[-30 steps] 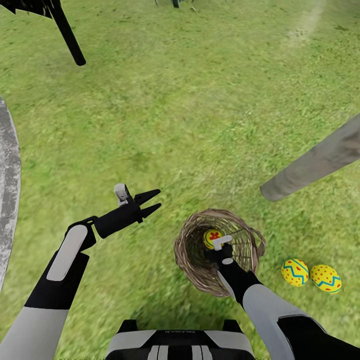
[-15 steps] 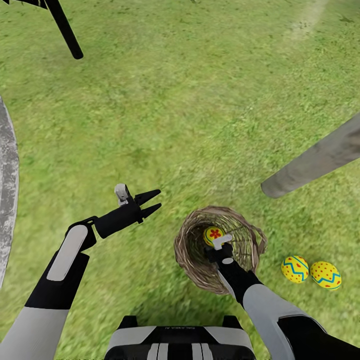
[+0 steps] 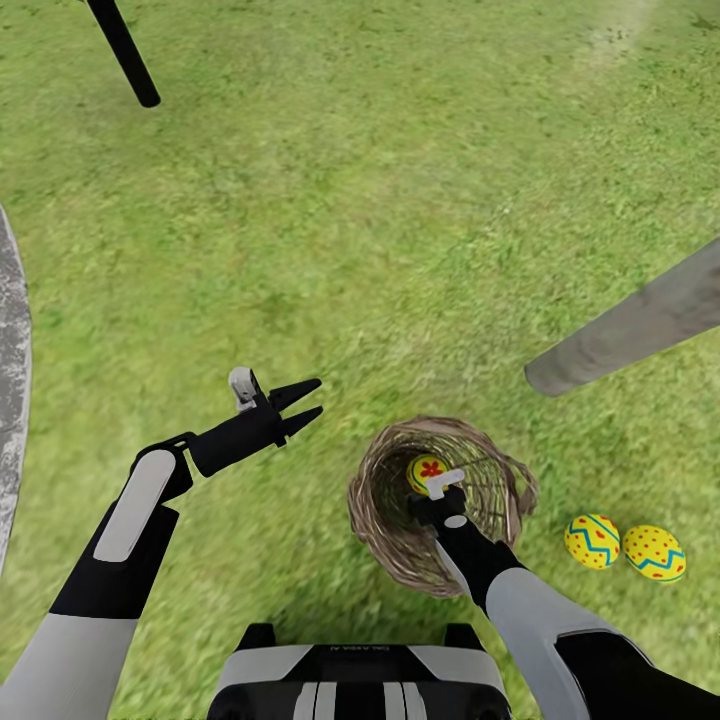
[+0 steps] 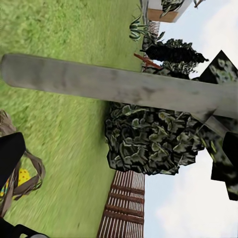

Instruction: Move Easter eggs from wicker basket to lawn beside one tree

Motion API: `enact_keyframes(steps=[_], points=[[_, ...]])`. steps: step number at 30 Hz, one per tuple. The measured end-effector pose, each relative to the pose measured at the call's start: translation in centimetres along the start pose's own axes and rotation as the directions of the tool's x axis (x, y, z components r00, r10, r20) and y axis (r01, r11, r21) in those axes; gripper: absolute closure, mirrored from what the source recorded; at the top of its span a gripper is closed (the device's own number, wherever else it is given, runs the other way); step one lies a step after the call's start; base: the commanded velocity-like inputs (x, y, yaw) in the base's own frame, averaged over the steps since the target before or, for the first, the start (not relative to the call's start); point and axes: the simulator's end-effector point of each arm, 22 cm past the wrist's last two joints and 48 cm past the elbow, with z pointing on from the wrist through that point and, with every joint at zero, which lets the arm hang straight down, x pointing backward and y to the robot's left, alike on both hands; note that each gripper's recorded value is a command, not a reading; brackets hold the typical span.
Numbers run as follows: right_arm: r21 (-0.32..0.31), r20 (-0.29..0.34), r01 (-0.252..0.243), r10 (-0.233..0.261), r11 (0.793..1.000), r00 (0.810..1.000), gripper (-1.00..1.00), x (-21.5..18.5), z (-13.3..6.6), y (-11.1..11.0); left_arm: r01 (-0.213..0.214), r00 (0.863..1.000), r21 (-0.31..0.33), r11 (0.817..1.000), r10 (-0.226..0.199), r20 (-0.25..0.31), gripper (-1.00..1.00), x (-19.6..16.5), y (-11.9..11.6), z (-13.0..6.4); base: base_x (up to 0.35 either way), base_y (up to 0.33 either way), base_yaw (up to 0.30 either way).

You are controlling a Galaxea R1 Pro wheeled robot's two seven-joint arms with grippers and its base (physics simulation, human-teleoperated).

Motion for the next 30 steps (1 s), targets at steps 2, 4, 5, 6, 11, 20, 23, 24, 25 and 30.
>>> enact_keyframes(steps=[2, 4, 5, 6, 11, 20, 23, 24, 25, 30], points=[[-0.001, -0.003, 0.000, 0.000, 1.000, 1.000, -1.00, 0.2, 0.1, 0.1, 0.003, 1.000, -0.002, 1.000, -0.003, 0.000, -1.00, 0.0, 0.2, 0.0, 0.003, 0.000, 0.000], [-0.002, -0.006, 0.000, 0.000, 1.000, 1.000, -1.00, 0.4, 0.2, 0.1, 0.006, 1.000, -0.003, 1.000, -0.006, -0.001, -1.00, 0.1, 0.4, 0.0, 0.001, 0.000, 0.000], [-0.003, -0.008, 0.000, 0.000, 1.000, 1.000, -1.00, 0.5, 0.2, 0.2, 0.007, 1.000, -0.004, 1.000, -0.007, -0.001, -1.00, 0.1, 0.5, 0.0, 0.000, 0.000, 0.000], [-0.003, -0.009, 0.000, 0.000, 1.000, 1.000, -1.00, 0.6, 0.3, 0.2, 0.009, 1.000, -0.005, 1.000, -0.009, -0.001, -1.00, 0.1, 0.6, 0.0, 0.000, 0.000, 0.000], [-0.006, -0.017, -0.001, 0.001, 1.000, 1.000, -1.00, 1.0, 0.5, 0.3, 0.016, 1.000, -0.009, 1.000, -0.016, -0.002, -1.00, 0.2, 1.1, 0.0, 0.000, 0.000, 0.000], [-0.009, -0.029, -0.004, 0.004, 1.000, 1.000, -1.00, 1.8, 0.8, 0.5, 0.029, 1.000, -0.018, 0.999, -0.029, -0.003, -1.00, 0.3, 2.0, 0.0, 0.000, 0.000, 0.000], [-0.010, -0.033, -0.004, 0.004, 1.000, 0.999, -1.00, 2.0, 1.0, 0.6, 0.033, 0.999, -0.020, 0.999, -0.033, -0.003, -1.00, 0.3, 2.3, 0.0, 0.000, 0.000, 0.000], [-0.010, -0.034, -0.004, 0.004, 1.000, 0.999, -1.00, 2.1, 1.0, 0.6, 0.035, 0.999, -0.021, 0.999, -0.035, -0.003, -1.00, 0.4, 2.4, 0.0, 0.000, 0.000, 0.000], [-0.011, -0.036, -0.004, 0.004, 1.000, 0.999, -1.00, 2.2, 1.0, 0.7, 0.036, 0.999, -0.022, 0.999, -0.036, -0.003, -1.00, 0.4, 2.5, 0.0, 0.000, 0.000, 0.000], [-0.013, -0.042, -0.004, 0.004, 1.000, 0.999, -1.00, 2.6, 1.2, 0.8, 0.042, 0.999, -0.026, 0.999, -0.043, -0.004, -1.00, 0.4, 3.0, 0.0, 0.000, 0.000, 0.000]])
